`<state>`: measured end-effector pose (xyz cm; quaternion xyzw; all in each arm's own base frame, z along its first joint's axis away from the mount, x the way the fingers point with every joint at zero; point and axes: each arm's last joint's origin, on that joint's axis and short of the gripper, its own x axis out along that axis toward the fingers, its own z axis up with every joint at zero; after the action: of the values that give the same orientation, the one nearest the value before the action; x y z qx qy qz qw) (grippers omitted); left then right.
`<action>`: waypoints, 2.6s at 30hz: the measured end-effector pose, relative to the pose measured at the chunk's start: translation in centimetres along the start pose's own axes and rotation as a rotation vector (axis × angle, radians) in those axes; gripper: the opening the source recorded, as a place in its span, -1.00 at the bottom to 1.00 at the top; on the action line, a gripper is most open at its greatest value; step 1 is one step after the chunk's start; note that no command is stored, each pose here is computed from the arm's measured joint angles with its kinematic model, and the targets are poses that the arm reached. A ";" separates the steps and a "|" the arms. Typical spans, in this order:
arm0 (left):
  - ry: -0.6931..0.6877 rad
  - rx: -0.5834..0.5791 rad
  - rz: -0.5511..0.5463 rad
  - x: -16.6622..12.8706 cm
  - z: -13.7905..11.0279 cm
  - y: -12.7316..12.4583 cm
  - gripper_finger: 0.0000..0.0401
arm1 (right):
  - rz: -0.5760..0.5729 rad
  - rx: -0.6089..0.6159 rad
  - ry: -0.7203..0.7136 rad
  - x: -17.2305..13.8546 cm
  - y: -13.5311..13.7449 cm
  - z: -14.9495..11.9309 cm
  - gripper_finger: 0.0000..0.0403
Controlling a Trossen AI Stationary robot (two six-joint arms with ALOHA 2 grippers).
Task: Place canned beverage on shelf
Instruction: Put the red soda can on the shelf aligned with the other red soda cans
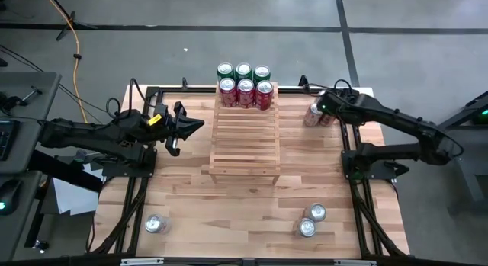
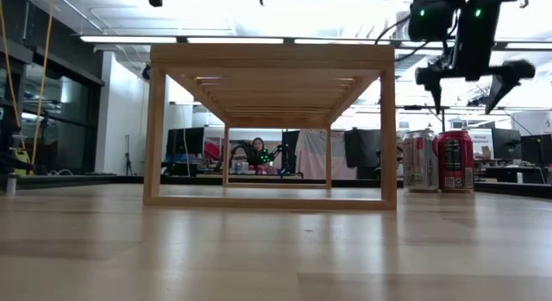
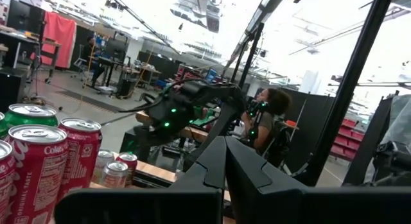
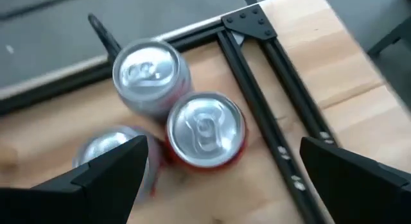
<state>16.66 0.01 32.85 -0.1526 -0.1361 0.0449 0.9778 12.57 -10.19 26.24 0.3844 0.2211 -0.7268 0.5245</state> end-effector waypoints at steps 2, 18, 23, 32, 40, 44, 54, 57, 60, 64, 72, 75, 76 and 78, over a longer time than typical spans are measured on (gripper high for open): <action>0.000 -0.001 0.000 0.0 0.0 0.0 -1.00 | 0.012 0.054 -0.013 1.0 0.2 0.1 0.96; 0.000 -0.025 0.000 0.0 0.0 0.0 -1.00 | 0.031 0.127 0.055 4.7 -0.3 -0.1 0.96; -0.001 -0.026 0.002 0.0 0.0 0.0 -1.00 | 0.045 0.080 0.062 4.5 -0.1 0.1 0.96; -0.004 -0.025 0.011 0.0 0.0 0.0 -1.00 | 0.047 0.047 0.074 4.2 -0.4 0.1 0.96; -0.005 -0.025 0.014 0.0 0.0 0.0 -1.00 | 0.101 0.078 0.052 3.2 -1.0 0.5 0.96; -0.006 -0.019 0.014 0.0 0.0 0.0 -1.00 | 0.150 0.100 0.026 2.7 -1.2 0.8 0.96; -0.007 -0.018 0.015 0.0 0.0 0.0 -1.00 | 0.161 0.049 0.068 3.9 0.3 0.5 0.96; -0.007 -0.024 0.015 0.0 0.0 0.0 -1.00 | 0.122 0.039 0.055 4.4 0.6 0.4 0.96; -0.007 -0.027 0.014 0.0 0.0 0.0 -1.00 | 0.096 0.025 0.065 5.0 0.9 0.2 0.96; -0.007 -0.027 0.015 0.0 0.0 0.0 -1.00 | 0.065 0.014 0.067 5.6 1.3 0.0 0.96; -0.007 -0.028 0.015 0.0 0.0 0.0 -1.00 | -0.009 -0.029 0.084 6.4 1.4 -0.5 0.96; -0.007 -0.028 0.015 0.0 0.0 0.0 -1.00 | -0.021 -0.040 0.097 6.6 1.5 -0.6 0.95; -0.007 -0.027 0.015 0.0 0.0 0.0 -1.00 | -0.024 -0.042 0.100 6.7 1.5 -0.6 0.94; -0.007 -0.028 0.015 0.0 0.0 0.0 -1.00 | -0.028 -0.045 0.104 6.7 1.5 -0.7 0.90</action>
<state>16.65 0.06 32.87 -0.1669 -0.1392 0.0509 0.9748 13.19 -14.22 20.61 0.4065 0.2697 -0.7079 0.5108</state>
